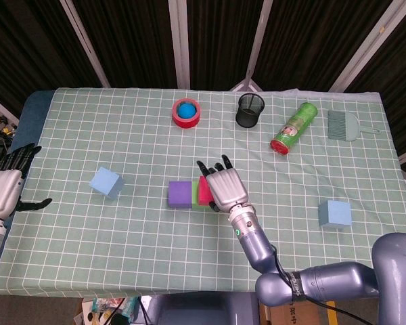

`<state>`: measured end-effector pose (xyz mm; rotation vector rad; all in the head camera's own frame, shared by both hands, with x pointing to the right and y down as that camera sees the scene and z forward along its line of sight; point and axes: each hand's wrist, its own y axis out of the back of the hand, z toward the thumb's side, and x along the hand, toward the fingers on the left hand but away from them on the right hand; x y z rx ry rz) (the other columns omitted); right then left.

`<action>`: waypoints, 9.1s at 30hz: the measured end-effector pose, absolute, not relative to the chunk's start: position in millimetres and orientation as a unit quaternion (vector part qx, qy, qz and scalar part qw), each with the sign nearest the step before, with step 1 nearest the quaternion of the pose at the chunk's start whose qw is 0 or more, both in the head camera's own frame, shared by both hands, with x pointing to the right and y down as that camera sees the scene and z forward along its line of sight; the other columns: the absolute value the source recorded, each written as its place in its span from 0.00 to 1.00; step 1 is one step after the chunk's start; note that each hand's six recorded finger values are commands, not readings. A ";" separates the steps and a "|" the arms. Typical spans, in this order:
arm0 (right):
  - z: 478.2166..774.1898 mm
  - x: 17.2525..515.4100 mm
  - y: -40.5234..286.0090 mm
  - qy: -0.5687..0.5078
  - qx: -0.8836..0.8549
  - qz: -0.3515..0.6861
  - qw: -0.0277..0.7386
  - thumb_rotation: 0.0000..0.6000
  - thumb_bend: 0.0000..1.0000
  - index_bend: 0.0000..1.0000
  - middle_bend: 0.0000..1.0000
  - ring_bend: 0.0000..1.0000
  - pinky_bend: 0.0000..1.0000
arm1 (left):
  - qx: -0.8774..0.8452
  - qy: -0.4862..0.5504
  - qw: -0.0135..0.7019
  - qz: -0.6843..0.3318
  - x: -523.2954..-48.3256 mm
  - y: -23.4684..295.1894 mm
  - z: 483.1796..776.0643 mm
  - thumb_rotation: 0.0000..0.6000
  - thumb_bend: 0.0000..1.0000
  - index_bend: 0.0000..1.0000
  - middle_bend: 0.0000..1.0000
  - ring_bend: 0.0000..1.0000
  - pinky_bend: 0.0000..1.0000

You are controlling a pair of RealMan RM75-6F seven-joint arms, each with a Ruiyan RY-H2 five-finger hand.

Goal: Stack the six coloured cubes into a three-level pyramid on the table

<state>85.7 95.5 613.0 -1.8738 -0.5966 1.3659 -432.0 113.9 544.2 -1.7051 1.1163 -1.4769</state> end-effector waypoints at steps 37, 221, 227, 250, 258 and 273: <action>611.8 79.5 92.3 -0.232 -0.714 0.538 0.383 1.00 0.32 0.00 0.38 0.21 0.00 | -0.649 0.425 0.305 -0.553 -430.8 113.4 542.4 1.00 0.10 0.00 0.00 0.00 0.06; 616.2 100.8 111.5 -0.185 -0.703 0.575 0.375 1.00 0.31 0.00 0.00 0.00 0.00 | -0.652 0.410 0.309 -0.558 -426.0 117.3 546.8 1.00 0.10 0.00 0.00 0.00 0.06; 604.8 128.2 117.2 -0.193 -0.689 0.586 0.381 1.00 0.31 0.00 0.00 0.00 0.00 | -0.654 0.408 0.310 -0.556 -424.1 118.5 546.0 1.00 0.10 0.00 0.00 0.00 0.06; 564.4 343.6 162.7 -0.349 -0.609 0.635 0.322 1.00 0.31 0.00 0.00 0.00 0.00 | -0.659 0.400 0.326 -0.547 -411.4 126.8 538.6 1.00 0.10 0.00 0.00 0.00 0.06; 560.7 400.1 195.6 -0.372 -0.590 0.641 0.320 1.00 0.31 0.00 0.00 0.00 0.00 | -0.665 0.390 0.321 -0.551 -403.7 132.0 544.8 1.00 0.10 0.00 0.00 0.00 0.06; 556.2 406.0 197.0 -0.383 -0.609 0.618 0.317 1.00 0.31 0.00 0.00 0.00 0.00 | -0.664 0.350 0.351 -0.560 -372.0 113.1 550.8 1.00 0.10 0.00 0.10 0.00 0.06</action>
